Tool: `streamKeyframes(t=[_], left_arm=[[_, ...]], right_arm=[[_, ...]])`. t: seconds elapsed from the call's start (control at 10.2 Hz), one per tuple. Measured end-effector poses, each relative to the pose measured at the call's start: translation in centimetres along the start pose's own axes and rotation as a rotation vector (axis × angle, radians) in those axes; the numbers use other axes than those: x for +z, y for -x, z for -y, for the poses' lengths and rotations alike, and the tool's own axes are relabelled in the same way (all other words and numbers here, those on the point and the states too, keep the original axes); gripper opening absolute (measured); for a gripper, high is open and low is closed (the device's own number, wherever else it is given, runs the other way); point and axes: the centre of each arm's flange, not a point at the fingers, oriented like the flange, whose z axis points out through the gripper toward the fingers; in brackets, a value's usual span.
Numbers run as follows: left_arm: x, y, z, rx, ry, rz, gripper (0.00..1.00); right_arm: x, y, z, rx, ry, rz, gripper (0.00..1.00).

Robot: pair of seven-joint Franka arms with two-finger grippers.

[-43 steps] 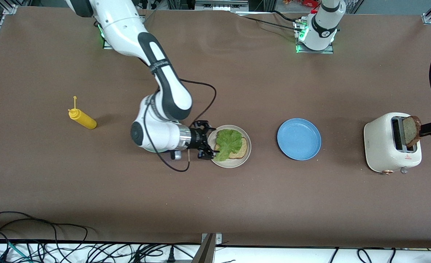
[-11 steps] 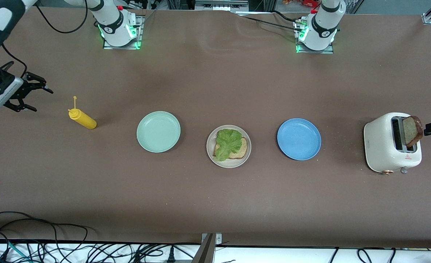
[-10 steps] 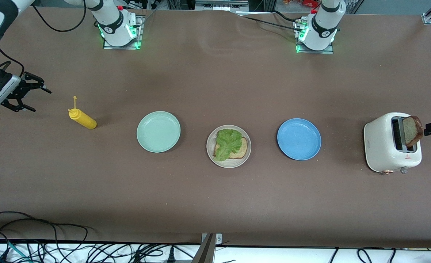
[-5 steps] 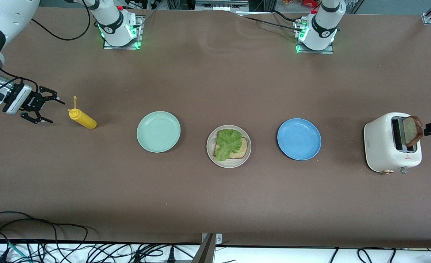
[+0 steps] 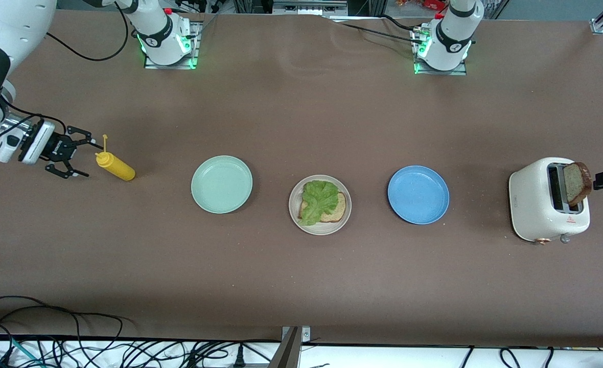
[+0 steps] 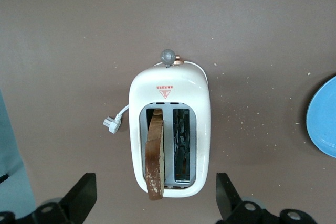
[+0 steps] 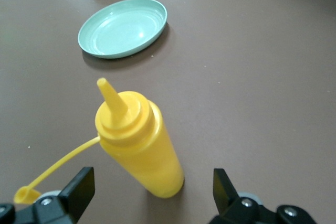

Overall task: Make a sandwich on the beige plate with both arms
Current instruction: 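Lower the right gripper around the mustard bottle and close it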

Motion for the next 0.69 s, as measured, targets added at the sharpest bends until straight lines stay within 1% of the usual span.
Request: streamKeyframes(t=[0.2, 0.29, 0.69], left_arm=[[0.0, 0.0, 0.0, 0.000, 0.000, 0.000, 1.00], [0.0, 0.0, 0.0, 0.000, 0.000, 0.000, 1.00], [0.0, 0.0, 0.0, 0.000, 0.000, 0.000, 1.00]], right_arm=[[1.5, 1.3, 0.0, -0.003, -0.010, -0.063, 1.00], [2.2, 1.1, -0.1, -0.009, -0.010, -0.089, 1.00], [4.6, -0.3, -0.5, -0.022, -0.014, -0.148, 1.00]])
